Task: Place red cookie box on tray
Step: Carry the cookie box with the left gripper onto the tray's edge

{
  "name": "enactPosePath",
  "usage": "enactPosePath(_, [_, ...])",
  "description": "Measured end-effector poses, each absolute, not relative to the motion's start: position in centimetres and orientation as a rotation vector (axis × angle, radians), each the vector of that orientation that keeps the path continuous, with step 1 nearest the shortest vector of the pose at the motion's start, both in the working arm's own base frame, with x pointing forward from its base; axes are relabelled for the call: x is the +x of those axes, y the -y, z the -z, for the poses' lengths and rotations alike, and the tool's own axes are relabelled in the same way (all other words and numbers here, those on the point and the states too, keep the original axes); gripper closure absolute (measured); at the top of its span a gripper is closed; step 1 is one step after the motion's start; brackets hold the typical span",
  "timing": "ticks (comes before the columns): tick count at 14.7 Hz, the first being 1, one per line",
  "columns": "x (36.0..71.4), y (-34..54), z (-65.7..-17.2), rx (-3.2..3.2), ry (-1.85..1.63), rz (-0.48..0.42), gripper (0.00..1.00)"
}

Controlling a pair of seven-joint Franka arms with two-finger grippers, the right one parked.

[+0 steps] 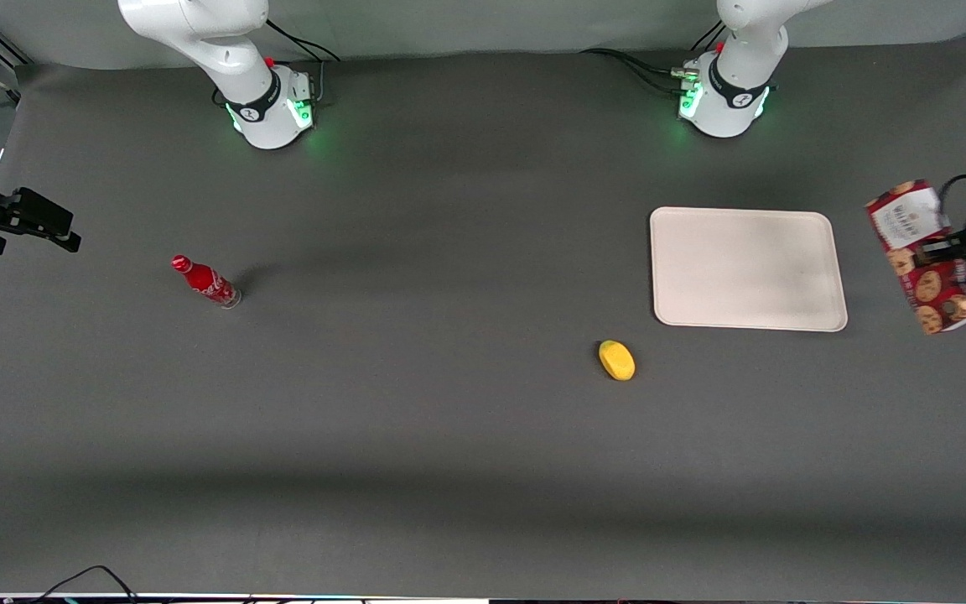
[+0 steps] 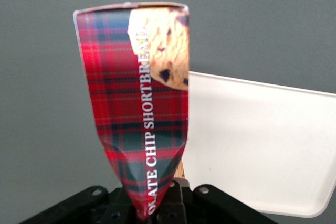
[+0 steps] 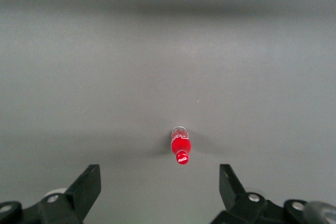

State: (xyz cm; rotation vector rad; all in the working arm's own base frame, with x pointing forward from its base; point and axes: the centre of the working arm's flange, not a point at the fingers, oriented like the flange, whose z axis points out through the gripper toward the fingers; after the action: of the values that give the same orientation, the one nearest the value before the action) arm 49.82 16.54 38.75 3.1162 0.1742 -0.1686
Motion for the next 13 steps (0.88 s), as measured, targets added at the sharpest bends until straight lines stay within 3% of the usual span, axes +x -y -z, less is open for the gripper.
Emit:
enactPosePath(4, [47.9, -13.7, -33.5, 3.131, -0.057, 0.154, 0.9])
enactPosePath(9, [47.8, -8.7, -29.9, 3.151, 0.174, 0.244, 0.9])
enactPosePath(13, [47.6, -9.5, -25.4, 3.18, 0.224, 0.287, 0.9])
